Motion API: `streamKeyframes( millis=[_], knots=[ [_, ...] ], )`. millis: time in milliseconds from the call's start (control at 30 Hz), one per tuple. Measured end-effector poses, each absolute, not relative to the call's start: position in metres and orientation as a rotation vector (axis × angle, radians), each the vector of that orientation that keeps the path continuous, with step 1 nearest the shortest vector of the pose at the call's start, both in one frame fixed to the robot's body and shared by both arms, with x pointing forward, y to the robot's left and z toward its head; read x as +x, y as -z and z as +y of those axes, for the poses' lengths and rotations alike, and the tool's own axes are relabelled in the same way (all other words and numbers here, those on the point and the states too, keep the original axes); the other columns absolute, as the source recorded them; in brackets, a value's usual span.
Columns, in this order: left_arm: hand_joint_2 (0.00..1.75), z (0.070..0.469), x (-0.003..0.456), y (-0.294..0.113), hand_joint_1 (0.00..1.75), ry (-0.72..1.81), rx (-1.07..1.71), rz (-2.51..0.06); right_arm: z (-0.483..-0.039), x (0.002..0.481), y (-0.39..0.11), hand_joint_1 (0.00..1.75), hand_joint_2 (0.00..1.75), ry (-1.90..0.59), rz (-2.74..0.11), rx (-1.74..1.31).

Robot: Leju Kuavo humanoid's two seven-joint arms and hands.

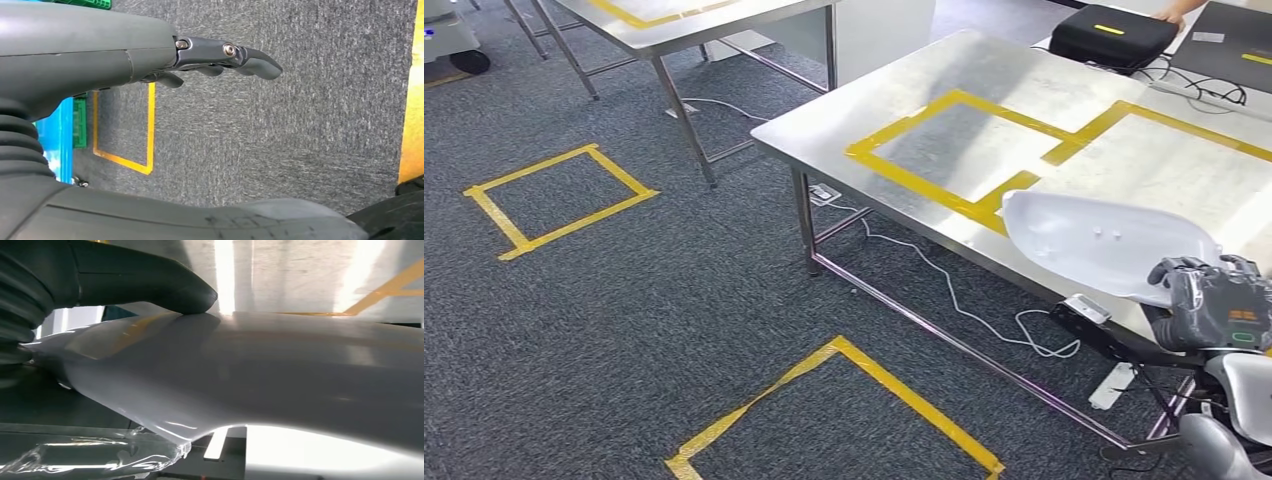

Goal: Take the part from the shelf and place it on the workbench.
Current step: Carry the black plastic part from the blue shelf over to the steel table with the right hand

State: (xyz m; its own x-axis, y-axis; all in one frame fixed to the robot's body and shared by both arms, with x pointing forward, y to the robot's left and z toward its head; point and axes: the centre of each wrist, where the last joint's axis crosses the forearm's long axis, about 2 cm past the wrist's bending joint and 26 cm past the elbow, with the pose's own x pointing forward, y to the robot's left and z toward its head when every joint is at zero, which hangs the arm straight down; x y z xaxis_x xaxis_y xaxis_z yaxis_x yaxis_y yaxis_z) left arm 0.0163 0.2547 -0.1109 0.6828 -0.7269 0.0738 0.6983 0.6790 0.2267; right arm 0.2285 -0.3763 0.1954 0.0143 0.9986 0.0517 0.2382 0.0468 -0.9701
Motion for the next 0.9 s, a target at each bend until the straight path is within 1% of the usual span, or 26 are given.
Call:
streamKeyframes(
  millis=[300, 900],
  knots=[
    [1.75, 0.251, 0.015, 0.111, 0.00, 0.804, 0.174, -0.165, -0.390, 0.214, -0.193, 1.75, 1.75, -1.033, -1.327, -1.375],
    [1.75, 0.252, 0.012, 0.111, 0.00, 0.786, 0.176, -0.157, -0.411, 0.204, -0.197, 1.75, 1.75, -0.996, -1.275, -1.386]
  ],
)
